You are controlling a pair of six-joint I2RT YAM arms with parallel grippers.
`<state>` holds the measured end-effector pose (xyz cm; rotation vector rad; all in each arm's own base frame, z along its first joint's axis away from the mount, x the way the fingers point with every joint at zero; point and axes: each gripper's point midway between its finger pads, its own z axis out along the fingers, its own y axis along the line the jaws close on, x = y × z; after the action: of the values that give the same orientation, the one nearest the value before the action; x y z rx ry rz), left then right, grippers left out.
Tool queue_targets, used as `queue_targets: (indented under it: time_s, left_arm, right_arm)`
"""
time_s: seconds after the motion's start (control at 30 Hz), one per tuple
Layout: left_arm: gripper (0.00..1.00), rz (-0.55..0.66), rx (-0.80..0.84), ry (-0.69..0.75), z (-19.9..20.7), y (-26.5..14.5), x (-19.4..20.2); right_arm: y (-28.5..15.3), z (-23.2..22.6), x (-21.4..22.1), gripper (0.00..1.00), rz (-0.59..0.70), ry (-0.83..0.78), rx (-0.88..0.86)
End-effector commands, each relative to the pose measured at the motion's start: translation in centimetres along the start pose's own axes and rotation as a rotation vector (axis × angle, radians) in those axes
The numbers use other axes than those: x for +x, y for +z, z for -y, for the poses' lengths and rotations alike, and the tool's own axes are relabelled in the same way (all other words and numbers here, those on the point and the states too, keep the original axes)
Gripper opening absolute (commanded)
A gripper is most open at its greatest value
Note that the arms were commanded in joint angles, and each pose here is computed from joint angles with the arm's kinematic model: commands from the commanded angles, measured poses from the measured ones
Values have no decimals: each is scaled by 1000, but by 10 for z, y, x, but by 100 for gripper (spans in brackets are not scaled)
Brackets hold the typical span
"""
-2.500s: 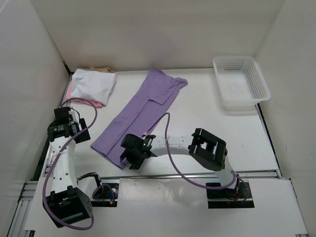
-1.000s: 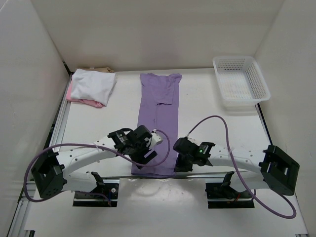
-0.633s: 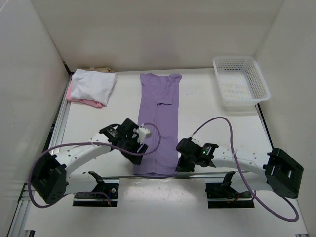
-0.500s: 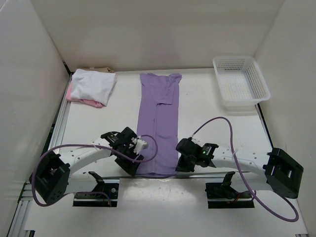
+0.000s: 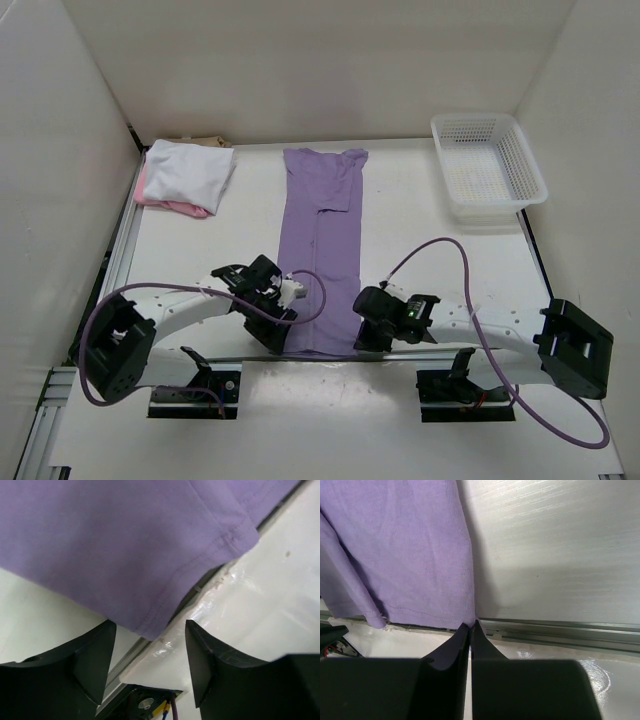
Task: Fold and stack the t-shirts
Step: Grab the bottom of the folded rectangular tshirt with both arms
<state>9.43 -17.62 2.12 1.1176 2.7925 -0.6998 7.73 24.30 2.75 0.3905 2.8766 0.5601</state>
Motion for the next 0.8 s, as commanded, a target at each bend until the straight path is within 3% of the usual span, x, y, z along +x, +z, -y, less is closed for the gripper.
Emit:
queue_targets:
  time_s: [0.0,0.07,0.1,0.2,0.23,0.47,0.53,0.6,0.7,0.77]
  left_arm:
    - [64,3,68,1,7,9,2]
    - [54,0,80,0,8,10,2]
    - [43,-8,80,-4,8,12,5]
    - [25,-8,80,-4,8,12,5]
    - [11,4,78,-8,7,10,1]
    - [11,139,119,-24,11,-21,-48]
    - [11,203,108,-57,3,-42,-71]
    - [11,193,99,-109,-5,-51,-78]
    - [11,254,43,-150,-28,-73,-111]
    - [11,285,13,-173,-43,-84,-134]
  right_arm:
    - [-3,-3,-5,0,37,12,-11]
    - [-3,-3,-5,0,37,12,-12]
    - [-3,-3,-5,0,37,12,-12]
    - [-5,-4,-6,0,37,2,-10]
    - [-6,-5,-8,0,49,2,-17]
    - [-48,-39,-53,0,227,-120,-35]
    - [-58,-44,-72,0,276,-140,-31]
    - [-71,-56,-92,0,321,-136,-56]
    - [-82,-57,-145,0,403,-98,-47]
    - [-81,-61,-162,0,392,-132,-55]
